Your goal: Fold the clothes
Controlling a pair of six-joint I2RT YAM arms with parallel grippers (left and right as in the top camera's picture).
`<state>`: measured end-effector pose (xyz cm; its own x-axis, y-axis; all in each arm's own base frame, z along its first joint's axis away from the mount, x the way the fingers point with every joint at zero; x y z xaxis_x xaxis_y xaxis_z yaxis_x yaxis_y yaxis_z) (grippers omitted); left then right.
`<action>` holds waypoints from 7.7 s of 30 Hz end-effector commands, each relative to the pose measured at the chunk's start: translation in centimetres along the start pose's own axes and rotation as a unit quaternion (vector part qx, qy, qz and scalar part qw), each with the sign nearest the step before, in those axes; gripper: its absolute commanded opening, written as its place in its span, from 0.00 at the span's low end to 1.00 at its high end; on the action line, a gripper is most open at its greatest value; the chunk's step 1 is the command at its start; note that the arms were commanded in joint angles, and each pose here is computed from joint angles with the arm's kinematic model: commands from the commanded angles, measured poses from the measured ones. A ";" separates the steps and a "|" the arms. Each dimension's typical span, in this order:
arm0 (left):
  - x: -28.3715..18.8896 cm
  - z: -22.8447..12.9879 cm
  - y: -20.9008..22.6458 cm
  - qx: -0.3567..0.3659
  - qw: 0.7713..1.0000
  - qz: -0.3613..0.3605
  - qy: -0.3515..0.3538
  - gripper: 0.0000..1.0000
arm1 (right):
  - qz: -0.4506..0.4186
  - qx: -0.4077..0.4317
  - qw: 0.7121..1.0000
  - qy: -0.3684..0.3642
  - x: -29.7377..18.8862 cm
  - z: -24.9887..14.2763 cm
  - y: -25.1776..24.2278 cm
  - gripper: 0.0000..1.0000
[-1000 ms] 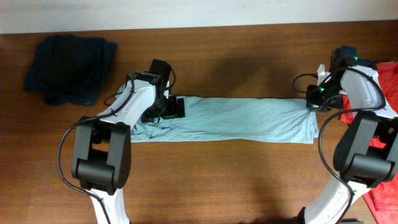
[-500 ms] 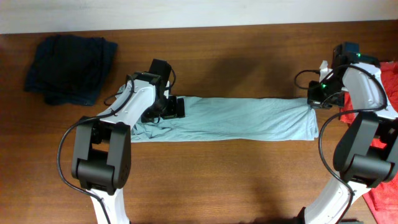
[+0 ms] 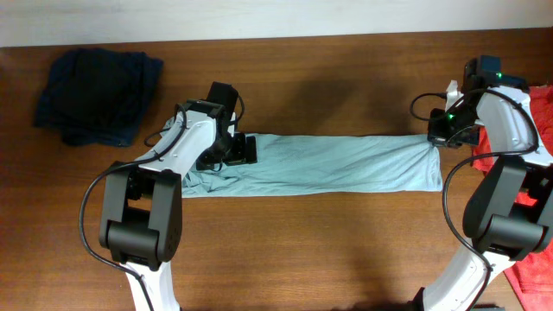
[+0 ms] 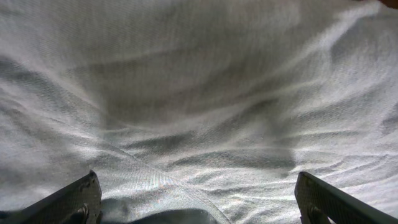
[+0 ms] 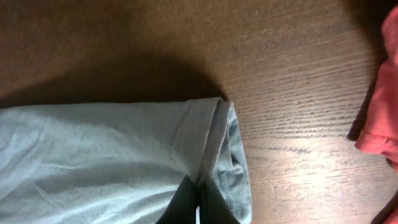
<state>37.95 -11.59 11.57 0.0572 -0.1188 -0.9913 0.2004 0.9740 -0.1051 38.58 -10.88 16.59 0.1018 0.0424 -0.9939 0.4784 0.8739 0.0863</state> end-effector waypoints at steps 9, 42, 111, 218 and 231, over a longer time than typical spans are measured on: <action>-0.6 -0.2 -0.2 0.004 1.000 -0.006 -0.005 0.99 | 0.004 0.002 0.999 -0.046 -1.4 1.0 0.5 0.04; -0.6 -0.2 -0.2 0.004 1.000 -0.006 -0.005 0.99 | -0.045 -0.030 0.998 -0.037 2.0 0.7 1.9 0.04; -0.6 -0.2 -0.2 0.004 1.000 -0.006 -0.005 0.99 | 0.056 0.005 0.998 -0.009 -1.9 2.5 -3.3 0.06; -0.6 -0.3 -0.5 0.007 1.000 -0.006 -0.005 0.99 | -0.020 -0.106 0.994 0.031 6.2 -1.9 -0.3 0.04; -0.6 -0.2 -0.5 0.007 1.000 -0.006 -0.007 0.99 | -0.046 -0.022 0.999 0.012 3.4 0.3 -3.7 0.04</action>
<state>37.87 -11.83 11.55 0.0556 -0.1220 -0.9910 0.2062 0.9725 -0.1082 37.22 -12.52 12.16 0.0257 0.0136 -0.9996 0.3938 0.9189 0.0226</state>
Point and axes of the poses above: each gripper's point midway between its finger pads, its own x axis out along the fingers, its own y axis along the line the jaws close on, z = x × y, the point moved 10 cm from there along -x, back along the fingers, and after that the axes turned 14 degrees about x, right-handed, at the moved point
